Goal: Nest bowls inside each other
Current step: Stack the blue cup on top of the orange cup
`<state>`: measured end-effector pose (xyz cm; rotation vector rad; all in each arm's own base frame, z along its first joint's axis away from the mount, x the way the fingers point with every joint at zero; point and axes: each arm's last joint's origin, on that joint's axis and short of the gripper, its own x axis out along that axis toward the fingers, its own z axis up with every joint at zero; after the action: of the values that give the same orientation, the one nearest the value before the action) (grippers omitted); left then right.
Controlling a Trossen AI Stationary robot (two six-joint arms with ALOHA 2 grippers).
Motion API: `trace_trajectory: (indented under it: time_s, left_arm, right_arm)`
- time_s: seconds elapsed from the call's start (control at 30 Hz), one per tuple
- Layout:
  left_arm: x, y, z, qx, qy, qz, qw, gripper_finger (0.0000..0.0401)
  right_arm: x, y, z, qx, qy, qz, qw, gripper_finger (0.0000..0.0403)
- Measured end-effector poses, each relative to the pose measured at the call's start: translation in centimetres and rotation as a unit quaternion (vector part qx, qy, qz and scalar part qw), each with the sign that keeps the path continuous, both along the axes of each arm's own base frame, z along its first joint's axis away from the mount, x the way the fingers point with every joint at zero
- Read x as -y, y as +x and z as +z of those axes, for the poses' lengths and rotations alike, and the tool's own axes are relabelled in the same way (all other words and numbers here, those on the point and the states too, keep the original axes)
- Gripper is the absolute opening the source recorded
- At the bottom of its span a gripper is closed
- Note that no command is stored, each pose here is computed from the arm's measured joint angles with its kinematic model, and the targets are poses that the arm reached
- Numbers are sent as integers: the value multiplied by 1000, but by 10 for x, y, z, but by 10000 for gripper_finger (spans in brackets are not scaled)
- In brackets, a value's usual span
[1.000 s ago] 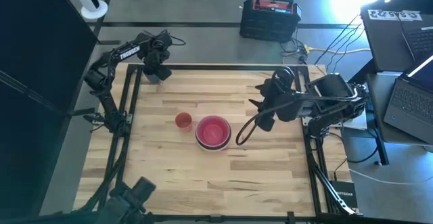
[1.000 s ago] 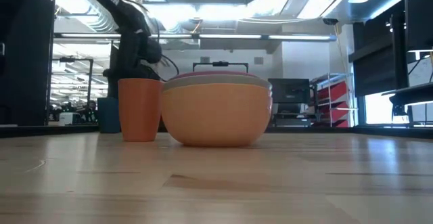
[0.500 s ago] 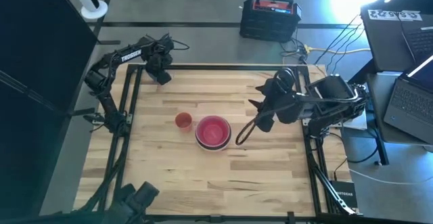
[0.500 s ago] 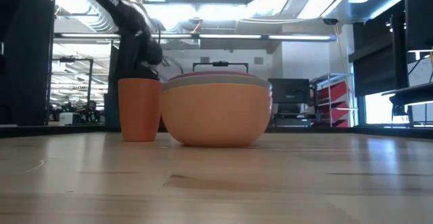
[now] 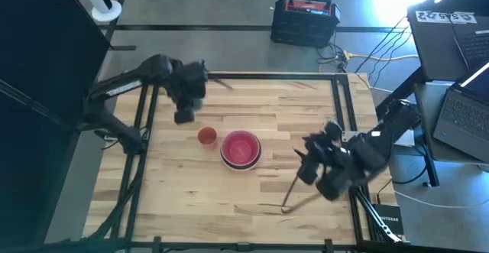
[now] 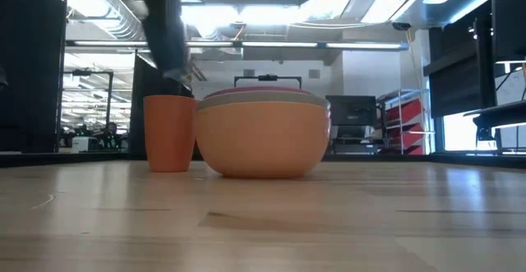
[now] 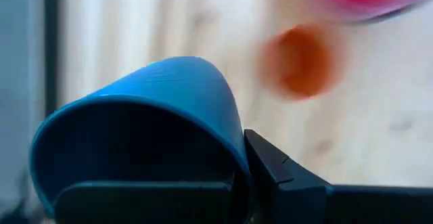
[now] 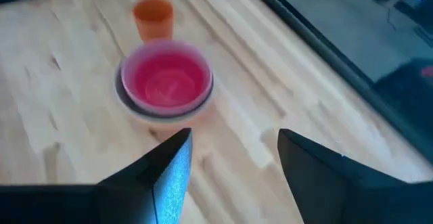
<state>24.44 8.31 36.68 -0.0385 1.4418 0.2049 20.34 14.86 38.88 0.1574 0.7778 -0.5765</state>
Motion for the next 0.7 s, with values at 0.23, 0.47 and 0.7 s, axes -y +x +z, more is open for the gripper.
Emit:
trace_trajectory:
  time_s: [0.23, 0.47, 0.7]
  left_arm:
    - [63, 31, -2, 6, -9, -52, 999, 0]
    - [104, 53, -17, -17, -8, -83, 996, 0]
    - [99, 57, -23, -33, 5, -85, 996, 0]
  right_arm:
    - [-25, -30, -38, 14, 33, -24, 999, 205]
    - [-35, -48, -58, 24, 48, -36, 998, 205]
    - [-37, -47, -58, 33, 61, -34, 997, 204]
